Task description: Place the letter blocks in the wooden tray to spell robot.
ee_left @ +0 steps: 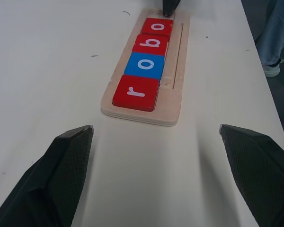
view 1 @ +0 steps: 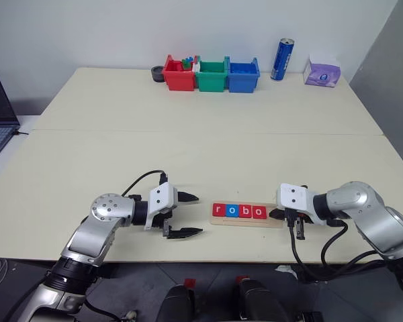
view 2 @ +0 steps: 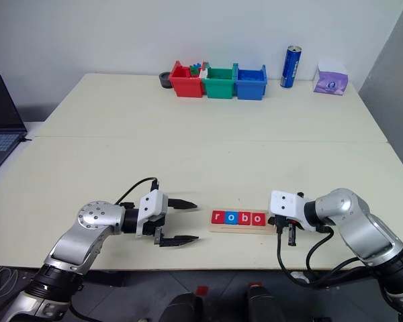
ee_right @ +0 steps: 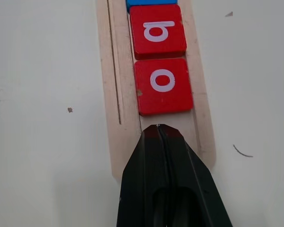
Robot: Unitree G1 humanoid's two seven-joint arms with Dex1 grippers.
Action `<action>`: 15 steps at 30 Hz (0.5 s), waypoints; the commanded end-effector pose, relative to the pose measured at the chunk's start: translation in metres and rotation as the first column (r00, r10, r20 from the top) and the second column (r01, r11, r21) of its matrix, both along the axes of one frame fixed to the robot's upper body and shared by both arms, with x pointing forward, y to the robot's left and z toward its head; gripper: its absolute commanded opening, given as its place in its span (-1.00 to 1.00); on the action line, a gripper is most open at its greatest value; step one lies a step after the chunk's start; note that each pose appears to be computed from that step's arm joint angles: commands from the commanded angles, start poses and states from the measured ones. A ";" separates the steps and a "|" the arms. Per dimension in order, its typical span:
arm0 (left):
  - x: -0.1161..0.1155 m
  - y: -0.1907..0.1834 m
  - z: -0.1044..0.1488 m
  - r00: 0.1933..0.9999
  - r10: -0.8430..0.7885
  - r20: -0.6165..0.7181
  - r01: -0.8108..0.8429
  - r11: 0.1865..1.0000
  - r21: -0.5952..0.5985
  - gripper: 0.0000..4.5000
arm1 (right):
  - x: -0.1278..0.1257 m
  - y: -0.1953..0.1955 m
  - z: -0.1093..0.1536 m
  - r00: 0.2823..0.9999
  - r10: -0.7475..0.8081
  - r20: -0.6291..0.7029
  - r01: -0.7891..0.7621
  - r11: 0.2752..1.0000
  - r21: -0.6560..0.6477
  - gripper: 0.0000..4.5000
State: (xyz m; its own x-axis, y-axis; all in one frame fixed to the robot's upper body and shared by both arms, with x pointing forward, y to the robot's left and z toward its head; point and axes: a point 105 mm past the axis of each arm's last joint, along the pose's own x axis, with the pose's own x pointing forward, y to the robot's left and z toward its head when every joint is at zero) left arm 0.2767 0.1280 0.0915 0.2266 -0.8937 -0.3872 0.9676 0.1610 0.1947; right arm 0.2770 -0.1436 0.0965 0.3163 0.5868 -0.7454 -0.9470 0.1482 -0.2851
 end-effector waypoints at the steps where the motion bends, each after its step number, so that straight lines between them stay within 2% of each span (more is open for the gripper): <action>1: 0.000 0.002 0.004 0.999 0.003 0.033 -0.003 1.000 -0.004 1.00 | 0.000 0.008 0.006 0.999 0.025 0.023 -0.026 0.999 0.024 -0.99; 9: -0.001 0.003 0.002 0.999 0.003 0.034 -0.003 1.000 -0.003 1.00 | 0.002 0.019 0.010 0.999 0.032 0.023 -0.034 0.997 0.062 -0.99; 15: 0.000 0.001 0.003 0.999 0.001 0.035 0.000 1.000 -0.006 1.00 | 0.011 0.010 0.019 0.997 0.015 0.081 -0.019 0.999 0.046 -0.99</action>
State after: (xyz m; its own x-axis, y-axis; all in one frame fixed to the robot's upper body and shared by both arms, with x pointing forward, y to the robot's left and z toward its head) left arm 0.2743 0.1291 0.0880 0.2257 -0.8940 -0.3870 0.9678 0.1602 0.1943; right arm 0.2812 -0.1293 0.1010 0.3158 0.6307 -0.7089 -0.9454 0.1459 -0.2913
